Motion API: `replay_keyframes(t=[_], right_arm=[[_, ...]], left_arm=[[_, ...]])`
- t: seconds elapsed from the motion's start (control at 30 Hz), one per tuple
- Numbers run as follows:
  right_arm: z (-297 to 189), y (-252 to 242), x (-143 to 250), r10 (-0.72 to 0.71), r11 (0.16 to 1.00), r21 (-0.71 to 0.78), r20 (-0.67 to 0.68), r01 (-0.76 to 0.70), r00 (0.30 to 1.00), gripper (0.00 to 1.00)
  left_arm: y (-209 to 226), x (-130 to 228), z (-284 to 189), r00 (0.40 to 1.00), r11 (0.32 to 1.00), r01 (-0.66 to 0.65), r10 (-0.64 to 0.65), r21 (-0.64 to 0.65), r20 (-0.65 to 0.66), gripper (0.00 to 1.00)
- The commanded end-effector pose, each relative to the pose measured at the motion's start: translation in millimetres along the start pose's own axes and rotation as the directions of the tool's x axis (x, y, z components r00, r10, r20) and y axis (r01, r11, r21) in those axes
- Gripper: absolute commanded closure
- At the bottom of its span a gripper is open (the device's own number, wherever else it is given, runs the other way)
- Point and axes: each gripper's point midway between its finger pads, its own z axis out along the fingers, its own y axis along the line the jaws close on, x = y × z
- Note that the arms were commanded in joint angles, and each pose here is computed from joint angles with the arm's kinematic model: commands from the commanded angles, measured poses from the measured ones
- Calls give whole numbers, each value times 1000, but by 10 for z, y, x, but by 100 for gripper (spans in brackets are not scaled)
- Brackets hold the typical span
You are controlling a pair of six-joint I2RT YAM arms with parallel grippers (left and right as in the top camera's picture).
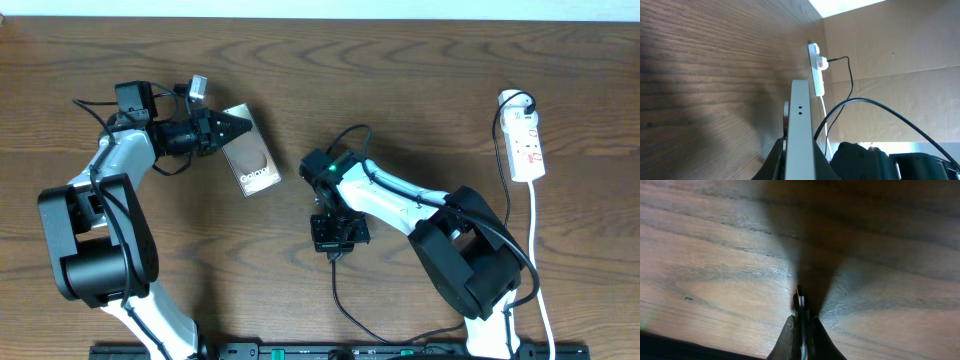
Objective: Plug charger to phone and switch on socket
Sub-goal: 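Lift the plug with the right gripper and swing it upward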
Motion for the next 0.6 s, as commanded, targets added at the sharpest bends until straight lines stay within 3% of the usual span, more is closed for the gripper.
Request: replay_keyframes(t=[0.0,0.4,0.57], right_arm=[[128,-174,-12,43,995,95,11,-44,999,99],[43,-304,-185,93,994,57,33,-95,995,99],[-138,-345,-409,64,987,-150,10,-62,998,99]], left_arm=[[-64,-6,-12,1000,999,-7,7,31,-3,93],[-79,4,-12,1000,999,1,-1,40,-6,92],[-253,28,-33,1000,990,-1,4,142,-21,93]])
